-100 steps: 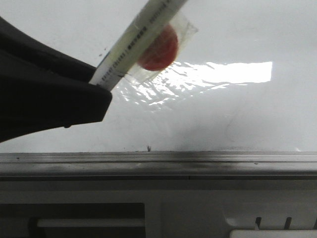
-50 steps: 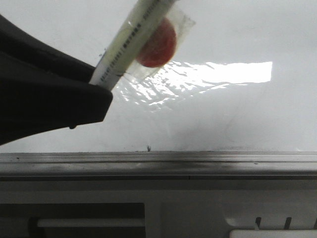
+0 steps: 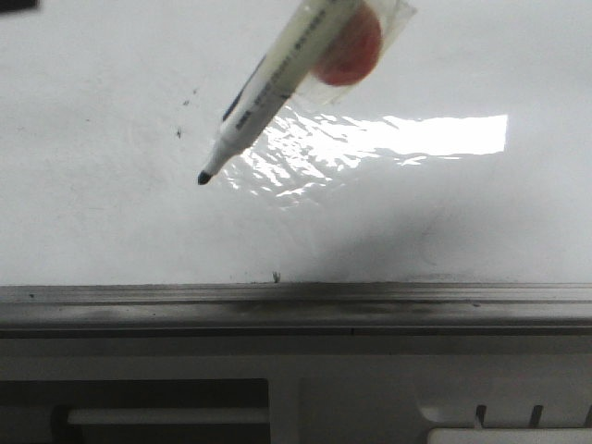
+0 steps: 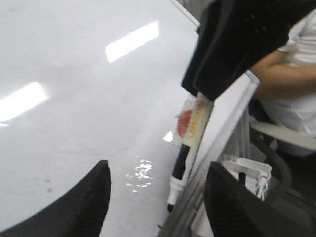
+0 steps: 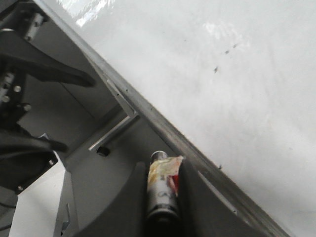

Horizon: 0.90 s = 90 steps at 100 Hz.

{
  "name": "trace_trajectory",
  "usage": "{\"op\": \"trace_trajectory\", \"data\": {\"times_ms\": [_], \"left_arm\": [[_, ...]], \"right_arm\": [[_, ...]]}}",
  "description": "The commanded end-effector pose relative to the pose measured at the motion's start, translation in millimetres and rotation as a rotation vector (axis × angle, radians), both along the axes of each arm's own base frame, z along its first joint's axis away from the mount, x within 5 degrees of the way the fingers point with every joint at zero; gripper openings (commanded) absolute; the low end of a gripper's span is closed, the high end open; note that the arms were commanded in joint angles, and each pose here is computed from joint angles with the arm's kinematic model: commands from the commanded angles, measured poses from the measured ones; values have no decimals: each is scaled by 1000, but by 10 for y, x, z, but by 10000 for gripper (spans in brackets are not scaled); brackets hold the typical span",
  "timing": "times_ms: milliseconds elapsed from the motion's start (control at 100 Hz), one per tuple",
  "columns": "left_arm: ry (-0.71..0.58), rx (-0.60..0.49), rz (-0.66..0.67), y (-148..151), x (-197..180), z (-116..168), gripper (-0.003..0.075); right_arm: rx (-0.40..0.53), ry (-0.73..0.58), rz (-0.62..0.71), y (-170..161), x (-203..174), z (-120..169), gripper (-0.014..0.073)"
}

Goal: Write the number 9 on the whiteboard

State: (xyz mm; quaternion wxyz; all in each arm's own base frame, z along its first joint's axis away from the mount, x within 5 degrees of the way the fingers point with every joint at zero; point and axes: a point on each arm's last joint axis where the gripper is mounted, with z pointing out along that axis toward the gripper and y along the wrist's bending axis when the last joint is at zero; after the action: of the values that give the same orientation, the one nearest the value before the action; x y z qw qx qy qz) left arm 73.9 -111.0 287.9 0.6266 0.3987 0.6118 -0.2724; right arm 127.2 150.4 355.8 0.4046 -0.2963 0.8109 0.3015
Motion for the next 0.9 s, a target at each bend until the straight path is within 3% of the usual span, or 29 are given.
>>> {"op": "trace_trajectory", "data": {"times_ms": [0,150,330,890], "left_arm": [[-27,-123,66,154,-10,215,375],[-21,-242,218,407,-4,310,302],[-11,-277,337,522,47,320,296],[14,-302,350,534,56,320,296]], "right_arm": [[77,-91,-45,-58,44,211,-64],[84,-99,-54,-52,66,215,-64],[137,-138,-100,-79,121,295,-64],[140,-186,-291,-101,774,523,-64]]}}
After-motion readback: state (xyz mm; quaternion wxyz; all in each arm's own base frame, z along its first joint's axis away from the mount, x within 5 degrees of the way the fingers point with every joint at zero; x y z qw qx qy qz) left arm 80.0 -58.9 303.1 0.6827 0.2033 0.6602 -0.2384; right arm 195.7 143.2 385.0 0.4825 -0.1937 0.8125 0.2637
